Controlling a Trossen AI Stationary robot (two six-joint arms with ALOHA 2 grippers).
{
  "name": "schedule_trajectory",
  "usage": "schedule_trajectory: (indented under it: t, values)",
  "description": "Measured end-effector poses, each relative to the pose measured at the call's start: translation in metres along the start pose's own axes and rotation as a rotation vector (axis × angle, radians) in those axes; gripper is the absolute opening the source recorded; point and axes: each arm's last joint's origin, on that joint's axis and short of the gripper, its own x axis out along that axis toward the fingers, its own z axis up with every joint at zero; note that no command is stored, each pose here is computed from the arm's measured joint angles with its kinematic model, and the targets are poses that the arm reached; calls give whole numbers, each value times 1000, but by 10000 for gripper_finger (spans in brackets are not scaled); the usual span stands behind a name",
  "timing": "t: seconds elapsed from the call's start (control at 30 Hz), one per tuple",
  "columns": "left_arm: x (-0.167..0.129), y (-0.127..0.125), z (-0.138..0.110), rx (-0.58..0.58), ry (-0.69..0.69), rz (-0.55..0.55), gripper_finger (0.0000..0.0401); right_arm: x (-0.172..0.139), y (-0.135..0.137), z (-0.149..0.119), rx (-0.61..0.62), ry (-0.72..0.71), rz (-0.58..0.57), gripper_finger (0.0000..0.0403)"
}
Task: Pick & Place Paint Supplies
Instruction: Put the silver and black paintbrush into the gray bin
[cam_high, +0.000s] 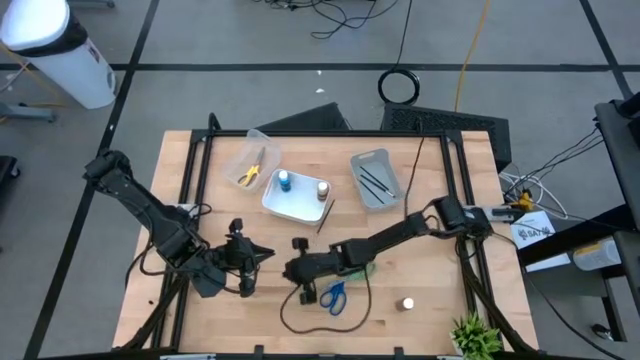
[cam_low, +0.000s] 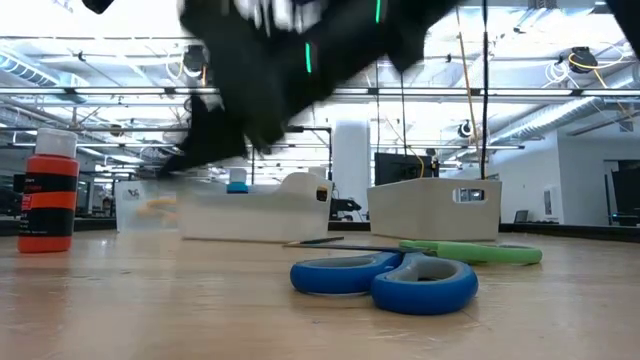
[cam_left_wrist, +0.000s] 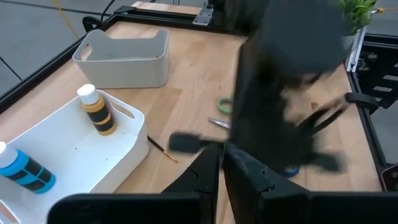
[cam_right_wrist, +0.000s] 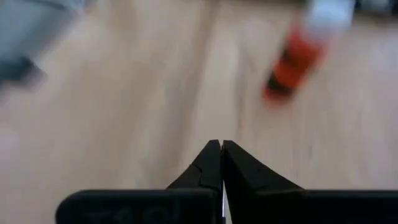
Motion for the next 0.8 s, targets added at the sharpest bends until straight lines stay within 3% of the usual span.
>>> schedule_trajectory:
  t: [0.23,0.43,0.63,0.8]
  values:
    - [0,0,-1,-12,5,5,37,-35,23,28,-88,-45,44,1]
    - [0,0,-1,-21,6,5,37,-75,10,39,-71,-79,29,1]
    - [1,0,-1,-20,7,6,37,-139,-40,20,30,-91,-241,1]
    - [2,0,-1,-18,7,11,37,-192,-95,-19,161,-126,-462,1]
